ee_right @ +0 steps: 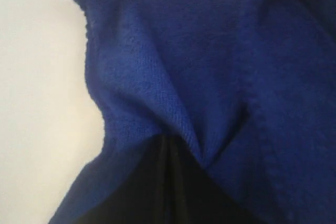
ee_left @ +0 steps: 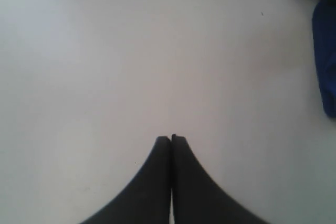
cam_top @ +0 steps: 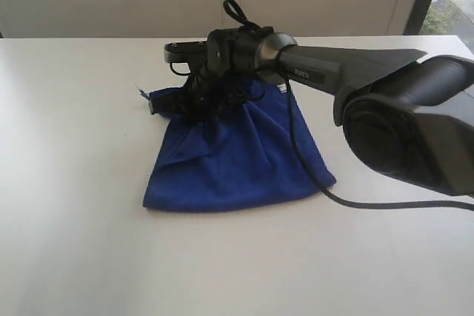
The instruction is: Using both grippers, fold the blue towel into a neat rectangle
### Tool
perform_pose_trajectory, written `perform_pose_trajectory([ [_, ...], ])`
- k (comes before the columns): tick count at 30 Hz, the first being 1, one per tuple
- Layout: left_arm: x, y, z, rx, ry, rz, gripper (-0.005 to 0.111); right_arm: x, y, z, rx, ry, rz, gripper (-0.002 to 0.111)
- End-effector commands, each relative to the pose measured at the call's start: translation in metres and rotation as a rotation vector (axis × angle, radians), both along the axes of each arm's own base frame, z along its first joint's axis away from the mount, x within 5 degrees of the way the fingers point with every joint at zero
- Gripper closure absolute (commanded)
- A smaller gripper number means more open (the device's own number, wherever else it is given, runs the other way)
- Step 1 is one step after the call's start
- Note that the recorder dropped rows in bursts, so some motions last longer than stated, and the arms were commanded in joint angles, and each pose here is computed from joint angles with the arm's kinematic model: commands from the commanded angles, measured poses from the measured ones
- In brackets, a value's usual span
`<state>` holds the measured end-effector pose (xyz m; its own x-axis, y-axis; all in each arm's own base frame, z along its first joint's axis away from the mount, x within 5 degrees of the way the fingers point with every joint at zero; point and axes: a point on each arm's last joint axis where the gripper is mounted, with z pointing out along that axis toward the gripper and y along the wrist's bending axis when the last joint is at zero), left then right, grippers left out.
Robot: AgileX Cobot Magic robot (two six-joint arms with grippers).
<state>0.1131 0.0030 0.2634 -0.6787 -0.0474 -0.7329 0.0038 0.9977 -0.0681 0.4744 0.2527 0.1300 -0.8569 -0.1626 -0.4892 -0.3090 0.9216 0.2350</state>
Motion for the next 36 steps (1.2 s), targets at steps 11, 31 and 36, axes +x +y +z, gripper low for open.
perform_pose_trajectory([
  [11,-0.001,0.000,-0.001,-0.005,0.003,0.003,0.107,-0.010,-0.073,0.087,-0.219,0.062,0.035,0.108],
  [31,-0.001,0.000,-0.001,-0.005,0.003,0.003,0.107,-0.016,-0.159,0.000,-0.336,0.199,-0.076,0.108],
  [36,-0.001,0.000,-0.001,-0.005,0.003,0.003,0.107,-0.025,-0.174,-0.013,-0.353,0.280,-0.136,0.108],
])
